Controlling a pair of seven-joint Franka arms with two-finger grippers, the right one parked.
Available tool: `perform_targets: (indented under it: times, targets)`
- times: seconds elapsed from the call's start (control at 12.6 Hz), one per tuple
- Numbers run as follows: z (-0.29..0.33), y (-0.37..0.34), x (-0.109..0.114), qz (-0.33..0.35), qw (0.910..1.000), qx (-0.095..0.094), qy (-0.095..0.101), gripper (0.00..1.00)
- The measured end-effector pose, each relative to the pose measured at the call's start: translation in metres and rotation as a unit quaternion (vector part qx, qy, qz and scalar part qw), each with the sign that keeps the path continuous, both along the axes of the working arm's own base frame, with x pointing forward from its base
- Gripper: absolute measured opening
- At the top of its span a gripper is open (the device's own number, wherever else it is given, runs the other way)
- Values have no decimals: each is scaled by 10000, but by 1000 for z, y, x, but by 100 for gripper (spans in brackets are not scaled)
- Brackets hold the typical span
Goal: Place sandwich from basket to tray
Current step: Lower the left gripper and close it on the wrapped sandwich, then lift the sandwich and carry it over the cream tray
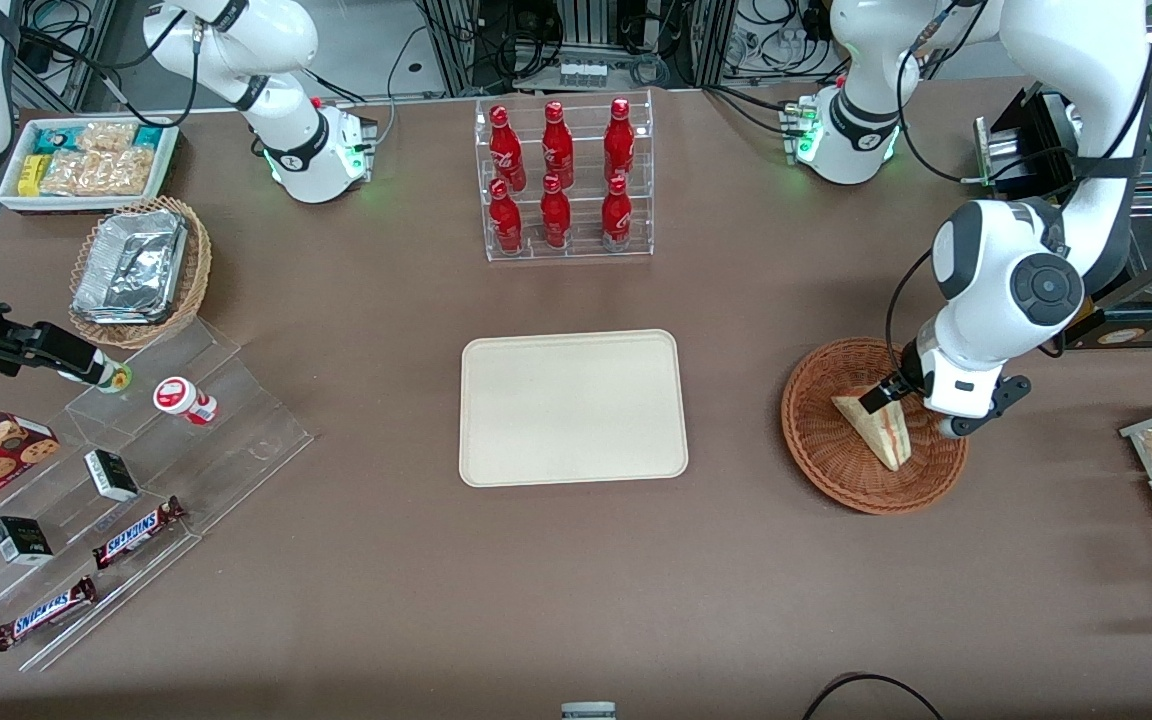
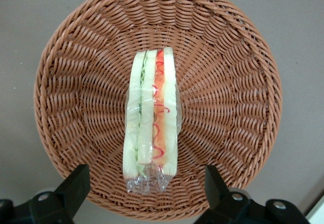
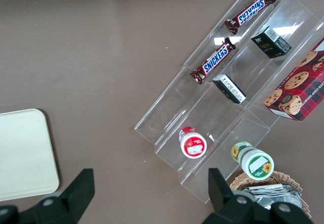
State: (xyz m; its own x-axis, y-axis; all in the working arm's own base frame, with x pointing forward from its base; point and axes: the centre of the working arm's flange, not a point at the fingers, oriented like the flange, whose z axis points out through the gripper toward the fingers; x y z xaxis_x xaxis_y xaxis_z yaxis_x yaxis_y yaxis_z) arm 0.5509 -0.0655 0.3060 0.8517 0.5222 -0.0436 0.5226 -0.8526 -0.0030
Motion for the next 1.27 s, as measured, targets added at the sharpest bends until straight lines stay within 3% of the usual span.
perform_targets:
  times: [0.71,0.95,1.11,1.27]
  targets:
    - [-53,-1,5,33,10000,-48,53,100]
    - [-54,-1,4,-14,10000,-7,75,66]
    - [-54,0,0,-220,9993,188,234,43]
    - [-45,1,0,-302,9984,295,384,32]
